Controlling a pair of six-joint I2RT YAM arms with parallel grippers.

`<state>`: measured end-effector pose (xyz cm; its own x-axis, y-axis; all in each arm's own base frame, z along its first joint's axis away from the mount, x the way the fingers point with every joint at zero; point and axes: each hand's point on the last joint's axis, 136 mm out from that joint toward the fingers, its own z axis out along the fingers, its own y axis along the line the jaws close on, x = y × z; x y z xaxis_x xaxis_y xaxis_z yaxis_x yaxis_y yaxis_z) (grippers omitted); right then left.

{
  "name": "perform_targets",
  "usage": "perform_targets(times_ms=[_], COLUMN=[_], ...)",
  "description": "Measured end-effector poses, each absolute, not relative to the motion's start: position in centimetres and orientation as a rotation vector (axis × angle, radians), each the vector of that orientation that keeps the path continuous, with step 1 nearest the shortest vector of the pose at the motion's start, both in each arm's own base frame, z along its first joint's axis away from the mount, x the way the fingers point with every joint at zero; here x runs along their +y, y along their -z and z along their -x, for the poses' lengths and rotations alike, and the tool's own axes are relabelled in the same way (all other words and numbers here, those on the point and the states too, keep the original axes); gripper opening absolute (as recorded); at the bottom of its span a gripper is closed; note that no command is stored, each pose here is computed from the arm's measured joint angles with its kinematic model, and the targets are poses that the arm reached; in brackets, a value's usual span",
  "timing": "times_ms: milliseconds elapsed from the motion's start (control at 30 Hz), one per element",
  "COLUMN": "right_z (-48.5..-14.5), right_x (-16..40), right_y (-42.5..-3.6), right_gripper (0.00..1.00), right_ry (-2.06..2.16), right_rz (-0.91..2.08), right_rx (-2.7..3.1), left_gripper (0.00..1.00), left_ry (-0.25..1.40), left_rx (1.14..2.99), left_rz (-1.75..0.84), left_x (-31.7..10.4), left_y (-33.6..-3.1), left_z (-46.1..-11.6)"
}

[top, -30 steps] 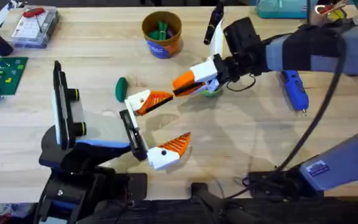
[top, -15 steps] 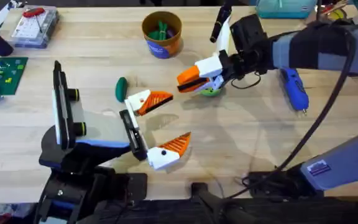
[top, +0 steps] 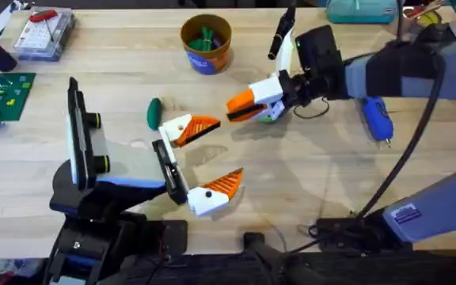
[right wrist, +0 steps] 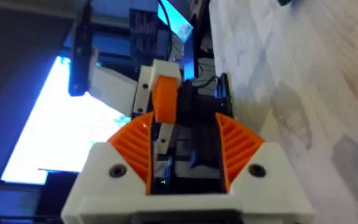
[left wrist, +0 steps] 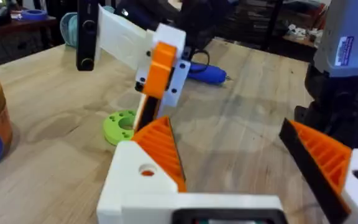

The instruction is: Pick up the gripper from the table and insert it into the empty holder that is missing its gripper. Then pick up a screw, insert it into the mounting hole, and use the screwdriver to tighten it. Finally, clean up the table by picking up the vegetable and placing it into the bucket.

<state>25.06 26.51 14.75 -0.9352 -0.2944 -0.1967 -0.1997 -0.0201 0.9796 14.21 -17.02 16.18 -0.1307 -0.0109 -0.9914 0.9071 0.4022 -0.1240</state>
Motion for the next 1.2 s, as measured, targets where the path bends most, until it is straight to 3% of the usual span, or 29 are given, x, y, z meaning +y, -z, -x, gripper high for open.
perform_targets(times_ms=[133, 300, 433, 667, 1200], right_z=[-25.3, -26.0, -26.0, -24.3, -22.5], right_x=[26.6, 26.8, 26.8, 26.2, 28.5], right_y=[-14.5, -16.9, -18.0, -16.3, -16.1], right_gripper=[0.497, 0.497, 0.497, 0.497, 0.497], right_ry=[2.188, 2.256, 2.232, 2.118, 2.043], right_rz=[-0.64, -0.727, -0.599, -0.298, -0.233], right_rx=[-2.164, -2.172, -2.169, -2.124, -2.081], left_gripper=[0.991, 0.991, 0.991, 0.991, 0.991], left_ry=[0.978, 0.978, 0.978, 0.978, 0.978], left_rx=[1.483, 1.483, 1.483, 1.483, 1.483], left_rz=[-0.843, -0.844, -0.844, -0.844, -0.844], left_x=[-17.0, -17.0, -17.0, -17.0, -17.0], left_y=[-16.2, -16.2, -16.2, -16.2, -16.2], left_z=[-14.2, -14.2, -14.2, -14.2, -14.2])
